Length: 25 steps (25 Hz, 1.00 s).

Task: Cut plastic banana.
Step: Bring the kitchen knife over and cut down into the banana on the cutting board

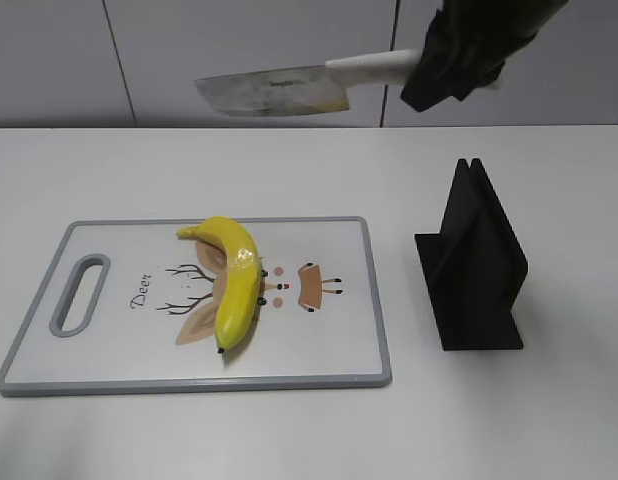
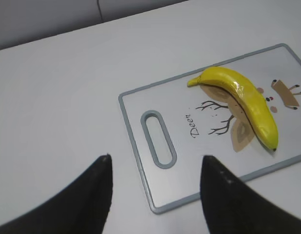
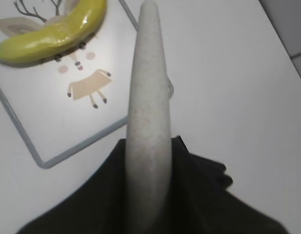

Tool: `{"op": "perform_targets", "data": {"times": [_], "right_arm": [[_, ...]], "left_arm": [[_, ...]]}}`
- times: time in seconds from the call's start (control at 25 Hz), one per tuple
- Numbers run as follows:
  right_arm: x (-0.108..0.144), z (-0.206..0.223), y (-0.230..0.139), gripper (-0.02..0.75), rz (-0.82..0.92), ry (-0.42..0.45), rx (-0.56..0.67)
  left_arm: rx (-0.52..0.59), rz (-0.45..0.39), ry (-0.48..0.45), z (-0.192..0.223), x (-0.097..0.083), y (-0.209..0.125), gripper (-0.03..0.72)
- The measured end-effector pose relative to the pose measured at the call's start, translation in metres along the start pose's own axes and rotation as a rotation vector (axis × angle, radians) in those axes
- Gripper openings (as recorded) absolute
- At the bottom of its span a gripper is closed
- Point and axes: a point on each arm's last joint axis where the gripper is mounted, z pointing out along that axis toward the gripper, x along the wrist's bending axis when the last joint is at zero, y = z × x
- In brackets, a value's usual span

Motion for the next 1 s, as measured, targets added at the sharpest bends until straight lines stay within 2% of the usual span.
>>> {"op": "perform_targets", "data": {"times": [0.16,0.32,0.4,0.52,0.64,0.8,1.0], "right_arm": [[-0.004,0.018,0.001,0.166,-0.084,0.116,-0.084],[-0.005,0.029,0.001,0.166,-0.148,0.159,-0.109],[-0.004,0.035,0.001,0.166,-0.192,0.175,-0.115],[-0.003,0.044,0.002,0.166,-0.259,0.206,-0.144],[-0.002,0.054,0.005,0.166,-0.305,0.245,-0.191],[0.000,0.065,0.004,0.166,-0.345,0.289,-0.210],[0.001,0.077,0.000,0.166,-0.350,0.325,-0.191]], "left_arm": [[0.016,0.119,-0.062,0.019,0.009,0.037,0.551],[0.043,0.289,-0.159,0.042,0.008,0.072,0.551],[0.055,0.389,-0.214,0.056,0.003,0.086,0.551],[0.063,0.590,-0.299,0.081,-0.010,0.103,0.551],[0.105,0.728,-0.396,0.110,-0.025,0.113,0.551],[0.212,0.802,-0.478,0.151,-0.034,0.109,0.551],[0.352,0.854,-0.504,0.196,-0.034,0.091,0.551]]}}
